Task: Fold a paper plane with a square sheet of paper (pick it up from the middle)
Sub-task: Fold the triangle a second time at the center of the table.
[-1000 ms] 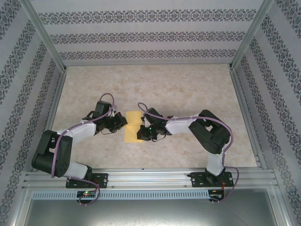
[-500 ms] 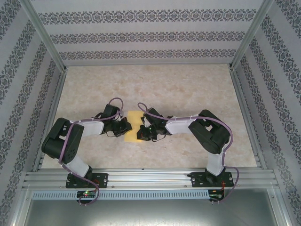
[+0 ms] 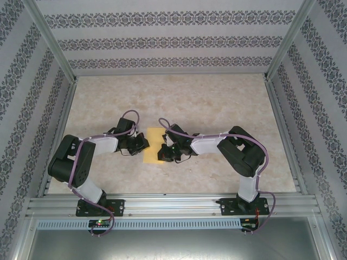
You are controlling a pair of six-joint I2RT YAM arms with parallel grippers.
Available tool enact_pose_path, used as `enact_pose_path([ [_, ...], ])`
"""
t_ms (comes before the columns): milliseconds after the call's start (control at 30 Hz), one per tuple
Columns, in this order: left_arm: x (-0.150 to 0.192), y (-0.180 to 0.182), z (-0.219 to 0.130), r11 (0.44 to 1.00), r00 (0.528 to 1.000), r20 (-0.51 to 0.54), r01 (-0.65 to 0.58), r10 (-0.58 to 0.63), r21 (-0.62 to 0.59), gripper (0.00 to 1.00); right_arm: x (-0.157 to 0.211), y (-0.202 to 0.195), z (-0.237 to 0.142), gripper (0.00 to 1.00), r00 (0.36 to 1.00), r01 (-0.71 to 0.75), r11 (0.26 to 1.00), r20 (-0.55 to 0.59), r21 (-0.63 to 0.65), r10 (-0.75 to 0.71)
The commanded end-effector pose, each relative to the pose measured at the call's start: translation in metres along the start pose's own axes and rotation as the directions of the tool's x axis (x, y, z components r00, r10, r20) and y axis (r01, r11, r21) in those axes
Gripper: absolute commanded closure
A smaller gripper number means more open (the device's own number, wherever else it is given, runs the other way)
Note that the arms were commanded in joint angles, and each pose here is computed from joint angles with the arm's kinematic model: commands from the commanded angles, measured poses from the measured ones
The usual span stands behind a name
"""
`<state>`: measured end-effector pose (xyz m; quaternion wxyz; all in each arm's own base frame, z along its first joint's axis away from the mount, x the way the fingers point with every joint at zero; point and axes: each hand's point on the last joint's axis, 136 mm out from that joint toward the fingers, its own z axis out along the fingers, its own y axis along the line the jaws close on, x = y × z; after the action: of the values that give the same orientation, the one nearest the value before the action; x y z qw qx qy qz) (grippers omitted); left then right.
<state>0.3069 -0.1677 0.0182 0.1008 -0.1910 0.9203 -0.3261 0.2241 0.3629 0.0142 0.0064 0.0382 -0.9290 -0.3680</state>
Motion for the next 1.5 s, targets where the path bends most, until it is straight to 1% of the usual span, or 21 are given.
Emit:
enact_pose_path([
  [0,-0.017,0.023,-0.004,0.995,0.998,0.053,0.030,-0.025,-0.094,1.00,0.036,-0.057,0.011,1.00,0.989,-0.079,0.980,-0.107,0.181,0.099],
  [200,-0.023,0.017,-0.009,0.997,0.998,0.053,0.019,-0.015,-0.079,0.99,0.035,-0.055,0.011,1.00,0.990,-0.076,0.982,-0.105,0.174,0.095],
  [367,-0.024,0.002,-0.025,0.999,0.997,0.079,-0.005,0.008,-0.041,0.98,0.033,-0.052,0.011,1.00,0.991,-0.075,0.983,-0.100,0.166,0.092],
  [467,-0.019,-0.014,-0.037,0.999,0.995,0.095,-0.033,0.030,0.029,0.96,0.033,-0.051,0.011,1.00,0.991,-0.075,0.984,-0.098,0.160,0.091],
  [600,-0.007,-0.038,-0.046,0.989,0.990,0.097,-0.109,0.100,0.095,0.95,0.031,-0.048,0.010,1.00,0.992,-0.072,0.986,-0.096,0.153,0.087],
  [700,0.009,-0.049,-0.038,0.980,0.986,0.057,-0.160,0.155,0.116,0.95,0.031,-0.047,0.010,1.00,0.992,-0.070,0.985,-0.097,0.155,0.086],
  [867,0.020,-0.045,-0.015,0.980,0.987,-0.003,-0.157,0.159,0.125,0.96,0.030,-0.047,0.010,1.00,0.992,-0.071,0.986,-0.095,0.154,0.086],
  [933,0.021,-0.037,-0.004,0.984,0.989,-0.024,-0.143,0.146,0.110,0.96,0.030,-0.046,0.009,1.00,0.992,-0.071,0.986,-0.094,0.152,0.086],
  [1000,0.021,-0.024,0.004,0.990,0.991,-0.033,-0.126,0.128,0.060,0.98,0.029,-0.044,0.008,1.00,0.993,-0.067,0.987,-0.091,0.147,0.081],
  [1100,0.017,0.000,0.009,0.993,0.995,-0.025,-0.102,0.101,-0.061,1.00,0.027,-0.035,0.003,1.00,0.994,-0.056,0.990,-0.083,0.127,0.066],
  [1167,0.016,0.011,0.010,0.989,0.996,-0.024,-0.092,0.090,-0.113,1.00,0.024,-0.025,-0.001,1.00,0.996,-0.044,0.994,-0.075,0.103,0.052],
  [1367,0.020,0.018,0.011,0.987,0.996,-0.034,-0.092,0.088,-0.132,1.00,0.003,0.021,-0.016,1.00,0.999,0.012,1.000,-0.032,0.003,-0.012],
  [1467,0.019,0.016,0.012,0.988,0.996,-0.035,-0.090,0.087,-0.123,1.00,-0.007,0.035,-0.015,1.00,0.999,0.024,0.999,-0.022,-0.024,-0.025],
])
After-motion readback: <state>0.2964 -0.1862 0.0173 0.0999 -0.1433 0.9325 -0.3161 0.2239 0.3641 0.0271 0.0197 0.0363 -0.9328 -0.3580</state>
